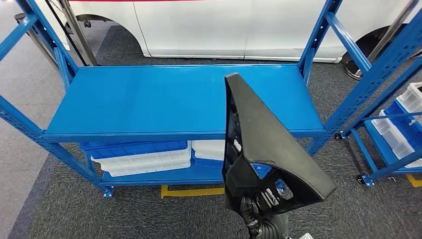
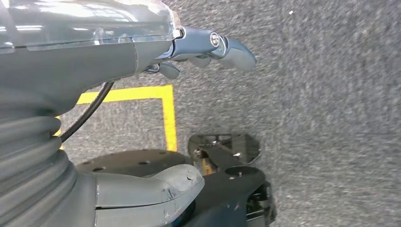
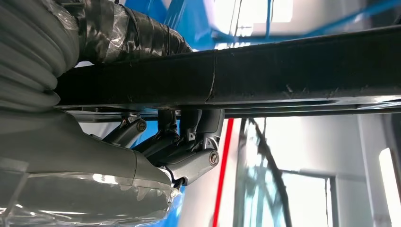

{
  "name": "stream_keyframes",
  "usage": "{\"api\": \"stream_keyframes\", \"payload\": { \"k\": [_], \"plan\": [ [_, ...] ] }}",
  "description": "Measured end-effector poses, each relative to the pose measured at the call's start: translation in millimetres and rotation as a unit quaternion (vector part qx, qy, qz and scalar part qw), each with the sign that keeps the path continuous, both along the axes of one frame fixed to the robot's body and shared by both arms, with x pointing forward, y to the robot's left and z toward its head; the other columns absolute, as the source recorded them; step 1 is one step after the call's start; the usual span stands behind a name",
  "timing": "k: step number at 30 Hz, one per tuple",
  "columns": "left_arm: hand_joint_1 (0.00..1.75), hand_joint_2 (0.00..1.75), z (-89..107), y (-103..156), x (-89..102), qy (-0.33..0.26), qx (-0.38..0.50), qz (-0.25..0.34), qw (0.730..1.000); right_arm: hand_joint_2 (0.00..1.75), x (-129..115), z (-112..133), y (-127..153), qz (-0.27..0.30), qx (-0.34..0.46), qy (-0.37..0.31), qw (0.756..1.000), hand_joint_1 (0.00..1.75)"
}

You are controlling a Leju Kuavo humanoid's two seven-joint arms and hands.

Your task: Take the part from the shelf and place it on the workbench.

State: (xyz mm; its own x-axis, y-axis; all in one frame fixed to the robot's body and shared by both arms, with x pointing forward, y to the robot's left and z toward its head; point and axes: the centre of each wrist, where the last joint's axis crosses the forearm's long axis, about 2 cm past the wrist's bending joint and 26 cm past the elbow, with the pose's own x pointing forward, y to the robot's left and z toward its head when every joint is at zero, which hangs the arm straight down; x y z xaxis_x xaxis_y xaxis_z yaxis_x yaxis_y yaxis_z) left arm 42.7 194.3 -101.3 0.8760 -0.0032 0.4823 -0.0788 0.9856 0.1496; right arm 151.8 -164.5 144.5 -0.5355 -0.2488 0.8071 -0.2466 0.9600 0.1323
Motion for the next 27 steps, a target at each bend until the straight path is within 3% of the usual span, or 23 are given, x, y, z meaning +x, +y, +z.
{"api": "stream_keyframes", "payload": {
  "k": [13,18,22,27],
  "plan": [
    [0.00,1.75,-0.3,0,-2.2,0.006,-0.005,0.036,0.999,1.75,-16,1,-50,-0.141,-0.027,0.024,0.989,1.75],
    [0.00,1.75,-1.0,1,-7.1,0.010,-0.006,0.052,0.999,1.75,-21,-7,-92,-0.204,-0.071,0.041,0.975,1.75],
    [0.00,1.75,-1.7,3,-9.6,0.013,-0.004,0.061,0.998,1.75,-32,-12,-138,-0.292,-0.117,0.056,0.948,1.75],
    [0.00,1.75,-1.5,3,-8.0,0.012,-0.004,0.070,0.997,1.75,-60,-13,-185,-0.409,-0.173,0.087,0.892,1.75]
  ]
}}
